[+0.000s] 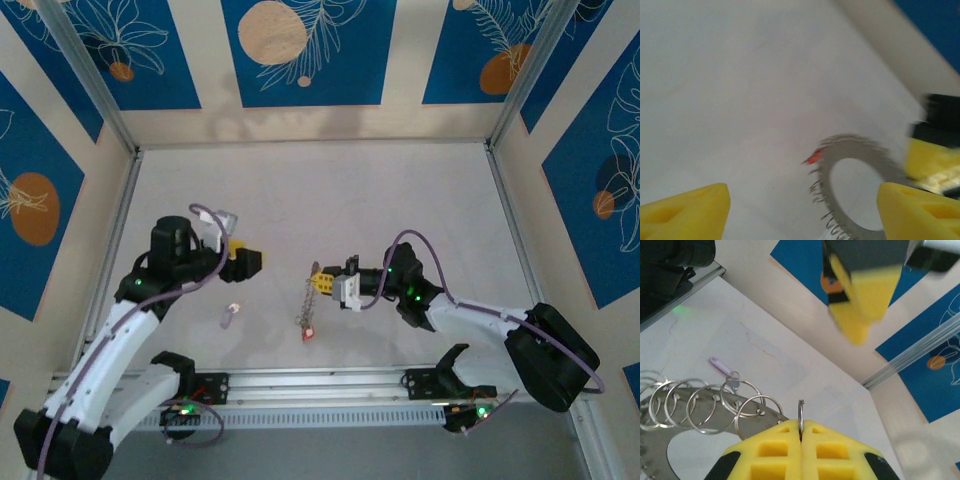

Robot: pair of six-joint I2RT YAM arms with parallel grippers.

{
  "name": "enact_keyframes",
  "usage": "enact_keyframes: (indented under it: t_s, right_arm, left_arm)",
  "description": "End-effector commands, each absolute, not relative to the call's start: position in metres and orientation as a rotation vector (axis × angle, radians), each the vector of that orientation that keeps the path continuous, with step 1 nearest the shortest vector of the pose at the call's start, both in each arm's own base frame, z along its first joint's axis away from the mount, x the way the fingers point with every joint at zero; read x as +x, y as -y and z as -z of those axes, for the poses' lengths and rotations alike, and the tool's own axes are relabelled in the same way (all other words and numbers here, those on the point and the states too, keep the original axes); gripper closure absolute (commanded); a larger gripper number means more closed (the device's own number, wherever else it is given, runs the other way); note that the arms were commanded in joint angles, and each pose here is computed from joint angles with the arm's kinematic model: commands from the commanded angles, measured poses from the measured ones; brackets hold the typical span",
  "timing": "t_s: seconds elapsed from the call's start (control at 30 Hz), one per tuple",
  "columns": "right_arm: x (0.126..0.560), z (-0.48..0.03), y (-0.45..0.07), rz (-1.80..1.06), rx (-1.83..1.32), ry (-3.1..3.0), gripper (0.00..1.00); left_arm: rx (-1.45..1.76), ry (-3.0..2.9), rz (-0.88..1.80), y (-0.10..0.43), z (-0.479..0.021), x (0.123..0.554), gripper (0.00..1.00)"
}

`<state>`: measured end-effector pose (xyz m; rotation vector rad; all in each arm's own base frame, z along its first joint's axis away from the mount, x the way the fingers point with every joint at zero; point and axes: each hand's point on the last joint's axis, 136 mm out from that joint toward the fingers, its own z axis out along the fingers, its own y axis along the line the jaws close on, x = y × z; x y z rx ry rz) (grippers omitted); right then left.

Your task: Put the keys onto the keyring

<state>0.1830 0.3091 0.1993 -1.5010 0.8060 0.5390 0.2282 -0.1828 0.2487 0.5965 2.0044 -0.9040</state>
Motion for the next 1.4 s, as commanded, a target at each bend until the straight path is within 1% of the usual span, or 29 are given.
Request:
enact_keyframes:
  t_s: [0.0, 0.03, 0.13, 0.17, 0.2, 0.27, 0.43, 0.6, 0.73, 0.83, 1.03, 1.17, 1.27, 1.37]
  right_arm:
    - [0.185, -0.213, -0.314, -0.642, -1.464, -0.852, 1.00]
    - [0.185, -0.212, -0.314, -0.653, -1.465, -0.867, 1.00]
    - [0.185, -0.210, -0.314, -0.688, -1.466, -0.900, 1.00]
    - [0.184, -0.211, -0.314, -0.700, -1.459, -0.901, 1.00]
    - [0.184, -0.212, -0.314, -0.714, -1.452, -0.906, 1.00]
    - [0.183, -0.214, -0.314, -0.742, -1.440, -0.914, 1.00]
    - [0.180, -0.215, -0.315, -0.789, -1.435, -0.926, 1.00]
    - [0.182, -0.215, -0.315, -0.793, -1.426, -0.951, 1.00]
    - [0.184, -0.215, -0.315, -0.793, -1.418, -0.966, 1.00]
    - [0.185, -0.214, -0.315, -0.792, -1.411, -0.975, 1.00]
    - [0.187, -0.215, -0.316, -0.792, -1.400, -0.972, 1.00]
    - [0.187, -0.216, -0.316, -0.794, -1.402, -0.969, 1.00]
    - [0.187, -0.215, -0.317, -0.794, -1.403, -0.971, 1.00]
    - [0.187, -0.215, -0.317, -0.795, -1.402, -0.973, 1.00]
  left_arm:
    - [1.038, -1.597, 0.852, 0.211, -0.279, 0.204, 0.26]
    - [1.091, -1.569, 0.833, 0.215, -0.277, 0.201, 0.29]
    - [1.218, -1.516, 0.770, 0.228, -0.270, 0.201, 0.32]
    - [1.291, -1.466, 0.760, 0.235, -0.267, 0.196, 0.37]
    - [1.387, -1.393, 0.748, 0.242, -0.262, 0.188, 0.44]
    - [1.537, -1.271, 0.733, 0.253, -0.252, 0.174, 0.51]
    - [1.576, -1.207, 0.706, 0.274, -0.248, 0.182, 0.51]
    - [1.628, -1.185, 0.665, 0.285, -0.240, 0.183, 0.57]
    - [1.662, -1.199, 0.674, 0.288, -0.233, 0.180, 0.59]
    - [1.667, -1.217, 0.658, 0.289, -0.228, 0.181, 0.63]
    - [1.677, -1.251, 0.616, 0.288, -0.219, 0.185, 0.64]
    - [1.682, -1.269, 0.604, 0.287, -0.212, 0.187, 0.68]
    - [1.685, -1.281, 0.584, 0.286, -0.208, 0.189, 0.73]
    - [1.689, -1.279, 0.580, 0.286, -0.207, 0.188, 0.74]
